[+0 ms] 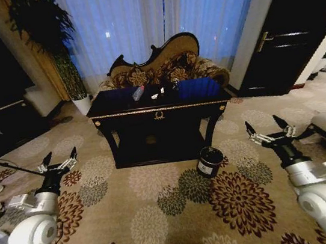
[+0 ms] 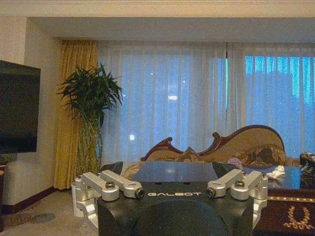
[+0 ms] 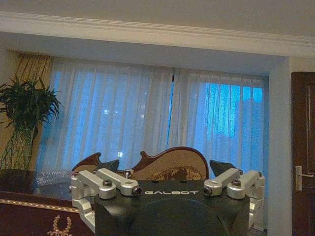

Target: Move to the front of the table and place the trash on the table into the trash bin.

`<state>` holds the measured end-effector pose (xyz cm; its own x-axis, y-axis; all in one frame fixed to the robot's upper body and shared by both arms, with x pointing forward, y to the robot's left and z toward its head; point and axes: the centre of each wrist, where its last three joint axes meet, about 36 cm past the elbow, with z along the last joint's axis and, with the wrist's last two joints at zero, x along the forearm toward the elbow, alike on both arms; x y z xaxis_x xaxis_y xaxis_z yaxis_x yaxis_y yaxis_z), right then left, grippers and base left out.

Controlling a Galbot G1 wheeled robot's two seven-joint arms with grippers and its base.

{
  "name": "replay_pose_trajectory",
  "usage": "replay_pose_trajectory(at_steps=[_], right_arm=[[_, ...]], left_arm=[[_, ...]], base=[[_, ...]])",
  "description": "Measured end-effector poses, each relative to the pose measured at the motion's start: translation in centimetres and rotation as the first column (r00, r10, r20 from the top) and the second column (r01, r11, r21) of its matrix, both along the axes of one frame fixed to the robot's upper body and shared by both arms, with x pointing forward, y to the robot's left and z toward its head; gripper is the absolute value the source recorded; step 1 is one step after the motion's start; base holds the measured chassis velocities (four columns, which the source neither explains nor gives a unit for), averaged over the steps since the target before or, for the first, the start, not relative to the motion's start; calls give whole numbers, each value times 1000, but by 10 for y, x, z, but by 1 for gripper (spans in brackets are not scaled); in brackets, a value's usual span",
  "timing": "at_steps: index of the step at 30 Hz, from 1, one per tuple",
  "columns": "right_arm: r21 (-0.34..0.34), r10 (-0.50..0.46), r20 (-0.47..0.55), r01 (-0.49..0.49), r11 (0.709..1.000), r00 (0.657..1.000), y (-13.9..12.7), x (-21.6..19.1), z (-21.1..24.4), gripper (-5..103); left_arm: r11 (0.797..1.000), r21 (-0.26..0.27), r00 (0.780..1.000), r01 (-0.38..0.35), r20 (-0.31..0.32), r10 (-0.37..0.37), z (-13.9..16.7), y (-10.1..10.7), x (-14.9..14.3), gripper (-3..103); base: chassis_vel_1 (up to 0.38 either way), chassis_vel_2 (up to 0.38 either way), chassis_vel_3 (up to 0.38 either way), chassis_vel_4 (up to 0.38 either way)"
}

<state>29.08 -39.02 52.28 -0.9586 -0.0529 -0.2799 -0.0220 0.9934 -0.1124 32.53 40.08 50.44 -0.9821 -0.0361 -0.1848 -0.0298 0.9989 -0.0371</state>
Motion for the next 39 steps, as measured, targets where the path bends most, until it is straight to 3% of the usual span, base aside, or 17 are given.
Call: replay_pose_trajectory(at_steps=[39], right_arm=[[-3,1,-9,-1,1000,1000,3,-4,-1,100]], left_arm=[[1000,-11,1000,-5,5,5,-2,2,-1,100]], base=[[-168,172,168,-171]])
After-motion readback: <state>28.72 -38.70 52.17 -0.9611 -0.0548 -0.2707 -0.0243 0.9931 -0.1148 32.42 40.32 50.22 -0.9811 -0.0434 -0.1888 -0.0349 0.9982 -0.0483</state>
